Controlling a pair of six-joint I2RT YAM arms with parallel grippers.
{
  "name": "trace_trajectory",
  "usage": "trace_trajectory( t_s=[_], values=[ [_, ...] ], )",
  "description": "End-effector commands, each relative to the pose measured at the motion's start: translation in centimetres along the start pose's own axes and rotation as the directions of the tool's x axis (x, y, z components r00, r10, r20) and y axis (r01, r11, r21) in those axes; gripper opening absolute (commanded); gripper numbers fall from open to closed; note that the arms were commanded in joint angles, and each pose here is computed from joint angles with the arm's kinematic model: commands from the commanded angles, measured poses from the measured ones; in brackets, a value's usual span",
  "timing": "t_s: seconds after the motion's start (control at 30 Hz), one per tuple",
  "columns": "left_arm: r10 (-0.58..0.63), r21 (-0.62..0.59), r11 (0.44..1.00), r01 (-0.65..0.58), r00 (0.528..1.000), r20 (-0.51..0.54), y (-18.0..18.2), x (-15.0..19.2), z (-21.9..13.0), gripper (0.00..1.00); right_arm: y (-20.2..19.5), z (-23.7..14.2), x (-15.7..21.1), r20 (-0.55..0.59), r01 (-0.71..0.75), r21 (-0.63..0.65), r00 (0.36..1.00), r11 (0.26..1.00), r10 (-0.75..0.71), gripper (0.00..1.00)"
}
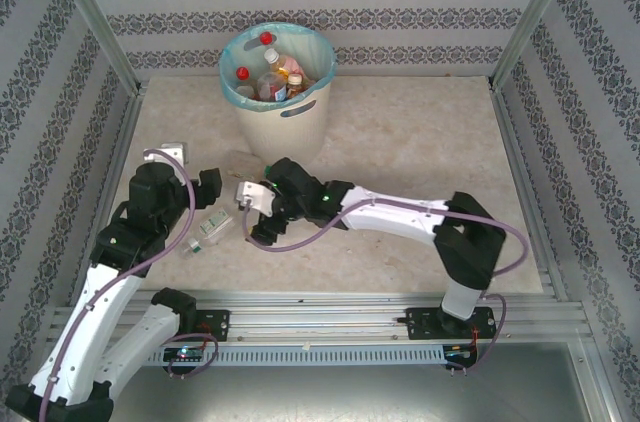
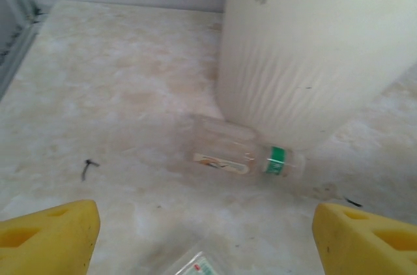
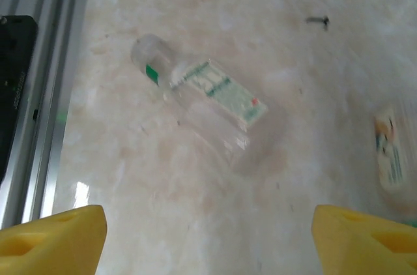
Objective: Put the plastic bottles in the bin
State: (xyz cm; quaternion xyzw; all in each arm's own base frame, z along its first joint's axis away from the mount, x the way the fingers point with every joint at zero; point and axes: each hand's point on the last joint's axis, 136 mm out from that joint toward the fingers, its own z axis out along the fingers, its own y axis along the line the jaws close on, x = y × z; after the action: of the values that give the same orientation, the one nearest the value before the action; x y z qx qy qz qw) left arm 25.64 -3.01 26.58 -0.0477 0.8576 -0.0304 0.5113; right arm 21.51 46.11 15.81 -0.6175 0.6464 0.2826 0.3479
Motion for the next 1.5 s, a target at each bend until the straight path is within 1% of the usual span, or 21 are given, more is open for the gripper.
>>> trace_trajectory(
  t_s=[0.0,0.13,0.2,0.23,0.33,0.43,0.53,0.6,0.67,0.77,0.83,0.97,1.03,1.23,1.47],
  values=[
    [-0.036,-0.146,0.988,0.053,0.992,0.118,2.9,-1.2,-1.0,0.89,0.7,1.7,-2.9,0.106,0.155,-0.122,0.984,0.98,-0.142,0.84],
    [0.025,-0.311,0.949,0.044,0.976,0.217,6.1,-2.1,-2.3,0.94,-0.3,4.5,-3.9,0.156,0.17,-0.2,0.978,0.965,-0.14,0.85],
    [0.047,-0.364,0.931,0.041,0.972,0.231,7.0,-2.5,-2.5,0.94,-0.8,5.7,-4.0,0.167,0.182,-0.216,0.975,0.959,-0.148,0.85],
    [0.04,-0.372,0.927,0.05,0.972,0.231,7.2,-2.7,-2.4,0.94,-0.9,6.4,-3.9,0.169,0.196,-0.225,0.972,0.954,-0.16,0.86],
    [-0.018,-0.355,0.93,0.094,0.977,0.21,7.6,-2.7,-1.4,0.96,-1.5,8.1,-3.4,0.161,0.203,-0.246,0.973,0.948,-0.167,0.87],
    [-0.078,-0.338,0.931,0.142,0.978,0.195,8.2,-2.7,-0.3,0.97,-2.0,9.6,-2.4,0.142,0.18,-0.268,0.979,0.947,-0.146,0.88],
    [-0.127,-0.317,0.93,0.188,0.971,0.203,8.8,-2.5,0.3,0.97,-1.9,11.0,-1.1,0.099,0.155,-0.303,0.986,0.94,-0.131,0.89],
    [-0.147,-0.305,0.93,0.204,0.969,0.2,9.0,-2.2,0.6,0.97,-1.7,11.6,-0.7,0.052,0.158,-0.314,0.987,0.936,-0.149,0.9],
    [-0.146,-0.302,0.932,0.2,0.971,0.191,9.0,-1.9,0.8,0.97,-1.1,12.0,-0.2,0.023,0.177,-0.338,0.983,0.924,-0.18,0.89],
    [-0.141,-0.304,0.933,0.192,0.973,0.182,9.1,-1.5,0.8,0.97,-0.4,12.0,0.2,-0.031,0.146,-0.382,0.985,0.913,-0.171,0.89],
    [-0.14,-0.304,0.933,0.191,0.973,0.181,9.1,-1.3,0.9,0.97,0.2,12.2,1.2,-0.081,0.131,-0.408,0.981,0.904,-0.179,0.88],
    [-0.142,-0.292,0.937,0.191,0.973,0.182,8.9,-1.4,1.0,0.97,0.6,12.7,3.7,-0.21,0.136,-0.408,0.948,0.903,-0.238,0.85],
    [-0.143,-0.288,0.938,0.192,0.973,0.183,8.8,-1.4,1.1,0.97,0.6,12.8,4.6,-0.253,0.14,-0.406,0.932,0.903,-0.258,0.84],
    [-0.137,-0.282,0.941,0.187,0.973,0.188,8.7,-1.8,1.1,0.98,0.4,12.7,5.6,-0.31,0.154,-0.389,0.907,0.908,-0.287,0.82],
    [-0.143,-0.267,0.945,0.19,0.973,0.183,8.5,-1.6,1.1,0.98,0.3,11.7,6.0,-0.361,0.147,-0.359,0.889,0.922,-0.283,0.68]
  ],
)
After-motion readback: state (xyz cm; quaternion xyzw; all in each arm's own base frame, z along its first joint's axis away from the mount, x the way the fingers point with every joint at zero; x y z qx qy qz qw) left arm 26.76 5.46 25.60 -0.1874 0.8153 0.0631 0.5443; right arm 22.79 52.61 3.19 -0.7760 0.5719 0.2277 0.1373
